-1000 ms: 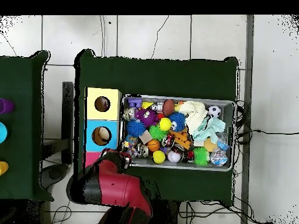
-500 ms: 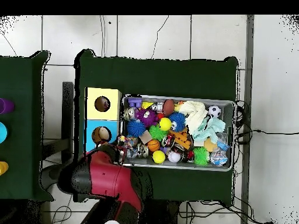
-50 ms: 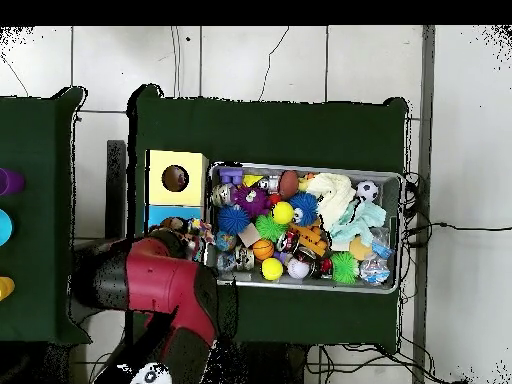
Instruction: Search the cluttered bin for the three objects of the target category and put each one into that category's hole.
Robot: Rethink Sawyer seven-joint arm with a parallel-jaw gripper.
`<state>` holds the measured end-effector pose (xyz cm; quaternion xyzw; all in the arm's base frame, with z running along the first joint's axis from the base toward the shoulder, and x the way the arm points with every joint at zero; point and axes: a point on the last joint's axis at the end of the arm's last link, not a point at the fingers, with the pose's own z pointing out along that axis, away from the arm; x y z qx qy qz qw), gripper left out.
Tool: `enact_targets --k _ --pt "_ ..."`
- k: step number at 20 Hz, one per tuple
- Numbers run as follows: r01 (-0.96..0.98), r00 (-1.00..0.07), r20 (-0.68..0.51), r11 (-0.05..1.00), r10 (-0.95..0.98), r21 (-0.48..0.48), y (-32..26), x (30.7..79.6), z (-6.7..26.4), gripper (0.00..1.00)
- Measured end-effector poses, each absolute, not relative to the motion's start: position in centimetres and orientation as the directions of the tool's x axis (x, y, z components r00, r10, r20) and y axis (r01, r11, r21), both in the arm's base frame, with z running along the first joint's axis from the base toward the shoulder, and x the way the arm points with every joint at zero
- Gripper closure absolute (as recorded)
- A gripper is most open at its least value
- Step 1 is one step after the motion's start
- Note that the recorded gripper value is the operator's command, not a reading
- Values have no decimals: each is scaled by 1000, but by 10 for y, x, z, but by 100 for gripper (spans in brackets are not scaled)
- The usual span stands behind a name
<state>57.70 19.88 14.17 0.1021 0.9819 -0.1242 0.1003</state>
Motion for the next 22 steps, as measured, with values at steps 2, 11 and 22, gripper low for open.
enact_targets --k 2,11,22 --pt "225 -959 -222 947 174 -228 206 587 145 100" --pt "250 -948 -258 939 187 -236 221 629 157 100" --pt "298 -921 -318 931 224 -209 241 658 156 100"
